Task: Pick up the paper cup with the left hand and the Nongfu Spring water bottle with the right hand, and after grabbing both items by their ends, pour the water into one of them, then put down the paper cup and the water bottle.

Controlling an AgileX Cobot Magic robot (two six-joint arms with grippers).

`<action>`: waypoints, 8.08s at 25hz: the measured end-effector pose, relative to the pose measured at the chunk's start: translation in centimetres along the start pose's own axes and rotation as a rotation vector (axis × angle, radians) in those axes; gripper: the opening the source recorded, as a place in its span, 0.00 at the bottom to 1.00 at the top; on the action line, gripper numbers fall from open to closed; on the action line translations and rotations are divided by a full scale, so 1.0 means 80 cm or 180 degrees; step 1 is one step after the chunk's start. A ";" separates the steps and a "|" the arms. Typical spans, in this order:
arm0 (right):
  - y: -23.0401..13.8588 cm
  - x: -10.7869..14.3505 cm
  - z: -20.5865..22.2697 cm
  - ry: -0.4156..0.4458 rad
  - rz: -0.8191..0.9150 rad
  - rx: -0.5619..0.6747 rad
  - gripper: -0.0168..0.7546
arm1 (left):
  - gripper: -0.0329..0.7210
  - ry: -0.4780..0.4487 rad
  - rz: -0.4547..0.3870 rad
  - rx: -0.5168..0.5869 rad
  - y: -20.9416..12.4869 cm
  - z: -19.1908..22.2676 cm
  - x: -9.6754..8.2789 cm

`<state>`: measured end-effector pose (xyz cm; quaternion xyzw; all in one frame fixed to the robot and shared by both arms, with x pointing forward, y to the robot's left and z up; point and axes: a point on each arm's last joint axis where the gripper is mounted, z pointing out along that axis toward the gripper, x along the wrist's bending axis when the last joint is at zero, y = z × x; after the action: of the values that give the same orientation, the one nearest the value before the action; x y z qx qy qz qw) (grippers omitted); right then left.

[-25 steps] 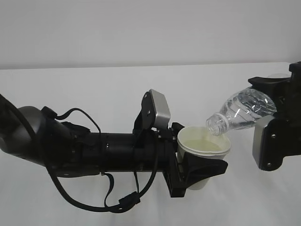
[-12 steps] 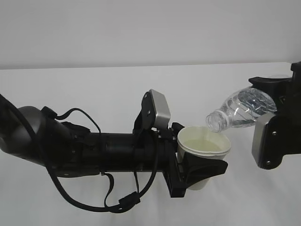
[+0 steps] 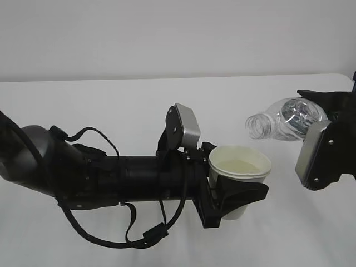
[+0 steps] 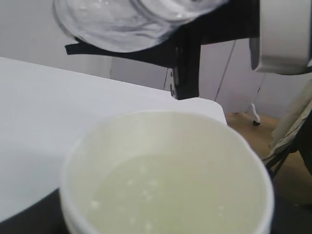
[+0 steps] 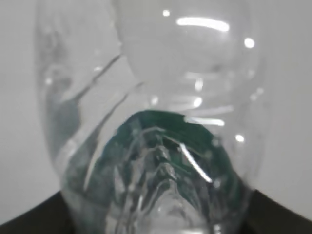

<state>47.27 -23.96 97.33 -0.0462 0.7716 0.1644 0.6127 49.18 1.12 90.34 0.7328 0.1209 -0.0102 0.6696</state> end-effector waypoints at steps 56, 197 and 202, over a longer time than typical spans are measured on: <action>-0.024 0.021 0.028 -0.0659 0.4219 -0.0037 0.55 | 0.67 0.0240 -0.0018 -0.0108 0.004 -0.001 0.009; -0.040 0.100 0.031 -0.0161 0.4511 0.0644 0.84 | 0.67 0.0741 0.0024 -0.0229 0.008 -0.007 0.030; -0.037 0.100 0.030 -0.0087 0.4478 0.0572 0.82 | 0.67 0.0950 0.0141 -0.0371 0.015 -0.019 0.047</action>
<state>48.38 -24.94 88.62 0.5160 0.6213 0.4574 0.3723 52.79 3.12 90.98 0.6886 0.2031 0.1205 0.6856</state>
